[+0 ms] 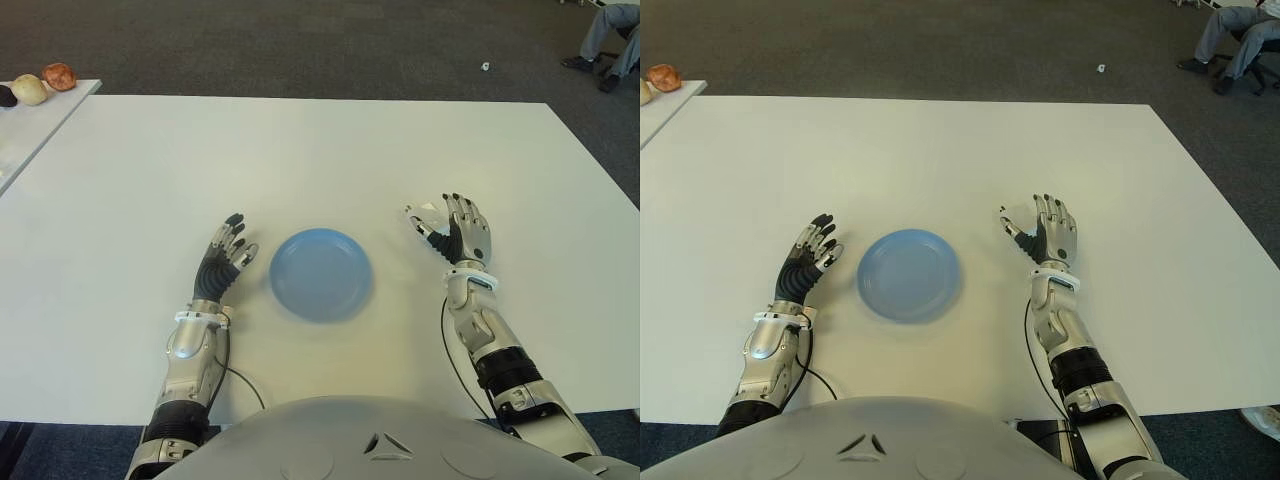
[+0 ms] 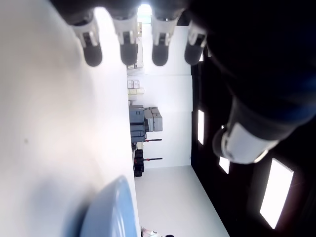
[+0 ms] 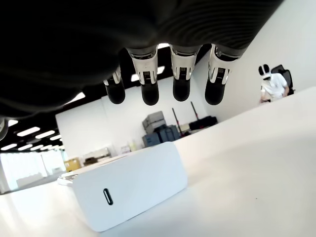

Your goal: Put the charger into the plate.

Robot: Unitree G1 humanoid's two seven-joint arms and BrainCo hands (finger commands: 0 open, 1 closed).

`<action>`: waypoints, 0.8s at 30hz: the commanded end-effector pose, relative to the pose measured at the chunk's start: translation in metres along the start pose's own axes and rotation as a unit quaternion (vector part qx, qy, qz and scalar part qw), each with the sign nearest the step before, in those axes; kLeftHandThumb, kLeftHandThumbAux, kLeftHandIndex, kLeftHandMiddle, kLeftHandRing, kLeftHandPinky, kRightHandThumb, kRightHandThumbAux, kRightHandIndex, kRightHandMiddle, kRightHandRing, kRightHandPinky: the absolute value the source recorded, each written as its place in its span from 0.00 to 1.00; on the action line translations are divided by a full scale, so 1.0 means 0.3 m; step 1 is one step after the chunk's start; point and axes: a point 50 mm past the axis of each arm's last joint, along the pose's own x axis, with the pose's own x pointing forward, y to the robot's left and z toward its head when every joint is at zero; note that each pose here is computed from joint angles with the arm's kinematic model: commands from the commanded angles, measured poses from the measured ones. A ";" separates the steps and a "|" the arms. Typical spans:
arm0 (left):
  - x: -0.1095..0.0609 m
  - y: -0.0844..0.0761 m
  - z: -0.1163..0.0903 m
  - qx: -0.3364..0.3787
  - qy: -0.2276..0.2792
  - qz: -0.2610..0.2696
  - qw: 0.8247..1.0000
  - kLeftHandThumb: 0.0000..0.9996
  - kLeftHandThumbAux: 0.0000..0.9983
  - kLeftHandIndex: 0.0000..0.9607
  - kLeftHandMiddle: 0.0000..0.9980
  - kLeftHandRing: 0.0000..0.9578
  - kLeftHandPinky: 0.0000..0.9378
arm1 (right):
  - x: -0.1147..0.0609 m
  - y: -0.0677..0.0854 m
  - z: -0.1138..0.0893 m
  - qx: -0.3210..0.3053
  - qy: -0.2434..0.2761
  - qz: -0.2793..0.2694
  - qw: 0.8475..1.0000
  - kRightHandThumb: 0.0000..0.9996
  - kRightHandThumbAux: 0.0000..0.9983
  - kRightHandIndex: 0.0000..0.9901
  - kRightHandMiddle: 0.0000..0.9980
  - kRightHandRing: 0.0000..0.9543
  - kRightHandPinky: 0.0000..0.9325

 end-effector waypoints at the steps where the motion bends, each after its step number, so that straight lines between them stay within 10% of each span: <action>1: -0.067 -0.005 -0.101 -0.017 0.091 0.003 0.996 0.00 0.65 0.02 0.05 0.04 0.06 | -0.001 0.003 0.020 0.000 -0.004 0.001 1.000 0.30 0.16 0.00 0.00 0.00 0.00; 24: -0.064 -0.011 -0.100 -0.019 0.089 0.001 0.996 0.00 0.66 0.02 0.05 0.04 0.06 | 0.002 0.002 0.031 -0.022 0.001 0.051 0.998 0.27 0.19 0.00 0.00 0.00 0.00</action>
